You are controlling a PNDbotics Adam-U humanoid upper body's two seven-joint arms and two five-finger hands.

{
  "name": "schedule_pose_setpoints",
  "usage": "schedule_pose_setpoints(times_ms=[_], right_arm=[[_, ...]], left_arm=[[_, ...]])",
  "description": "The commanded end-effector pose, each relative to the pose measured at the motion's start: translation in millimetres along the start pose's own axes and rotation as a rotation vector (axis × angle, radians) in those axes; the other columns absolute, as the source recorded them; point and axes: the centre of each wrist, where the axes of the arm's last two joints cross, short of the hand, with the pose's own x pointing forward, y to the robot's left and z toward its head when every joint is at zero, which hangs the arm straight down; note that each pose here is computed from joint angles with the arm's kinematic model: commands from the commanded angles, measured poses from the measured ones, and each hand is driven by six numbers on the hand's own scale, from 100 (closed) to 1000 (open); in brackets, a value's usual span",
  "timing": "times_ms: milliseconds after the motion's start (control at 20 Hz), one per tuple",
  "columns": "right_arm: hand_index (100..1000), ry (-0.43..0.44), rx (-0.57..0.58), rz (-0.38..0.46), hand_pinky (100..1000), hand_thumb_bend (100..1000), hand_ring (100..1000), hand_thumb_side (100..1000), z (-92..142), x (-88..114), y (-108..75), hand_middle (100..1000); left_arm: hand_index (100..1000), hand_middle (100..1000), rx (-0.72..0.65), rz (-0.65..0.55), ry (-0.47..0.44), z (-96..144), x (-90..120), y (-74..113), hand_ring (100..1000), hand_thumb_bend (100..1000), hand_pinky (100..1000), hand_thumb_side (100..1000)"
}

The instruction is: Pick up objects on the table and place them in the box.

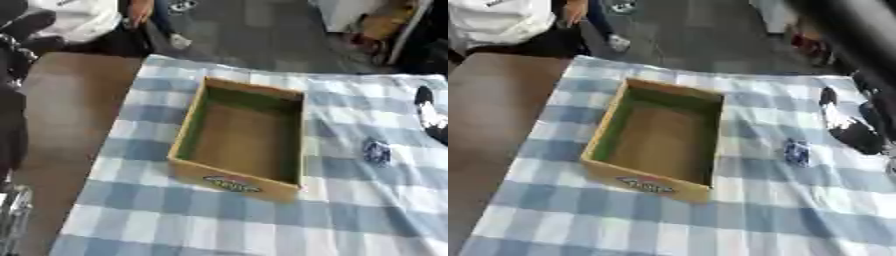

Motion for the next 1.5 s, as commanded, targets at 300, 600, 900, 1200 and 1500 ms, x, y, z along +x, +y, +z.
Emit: schedule_pose_setpoints(times_ms=[300,600,900,1200,1500], right_arm=[[978,-0.022,-0.018,0.031,884,100,905,1000,-7.5,-4.2,-12.6,950],[978,-0.023,-0.017,0.030,883,100,905,1000,-7.3,-3.8,-12.4,949],[978,-0.022,-0.018,0.030,884,100,905,1000,-7.5,-3.6,-12.5,949],[978,-0.022,-0.018,0.028,882,100,904,1000,-7.7,-3.1,-12.1,948],[978,-0.023,-0.024,0.025,881,100,903,1000,-10.2,-2.7,-13.0,947]], left_arm=[[891,1000,-0.013,-0.015,-0.028,-4.7,4.8,3.7,834,224,790,939],[890,1000,-0.013,-0.014,-0.027,-4.6,4.8,3.7,834,224,791,940],[890,1000,-0.014,-0.014,-0.026,-4.5,4.7,3.6,835,224,791,940],[890,1000,-0.014,-0.014,-0.025,-4.3,4.7,3.6,835,224,791,939],[890,1000,-0.011,-0.016,-0.027,-4.7,4.8,3.8,835,224,791,939]])
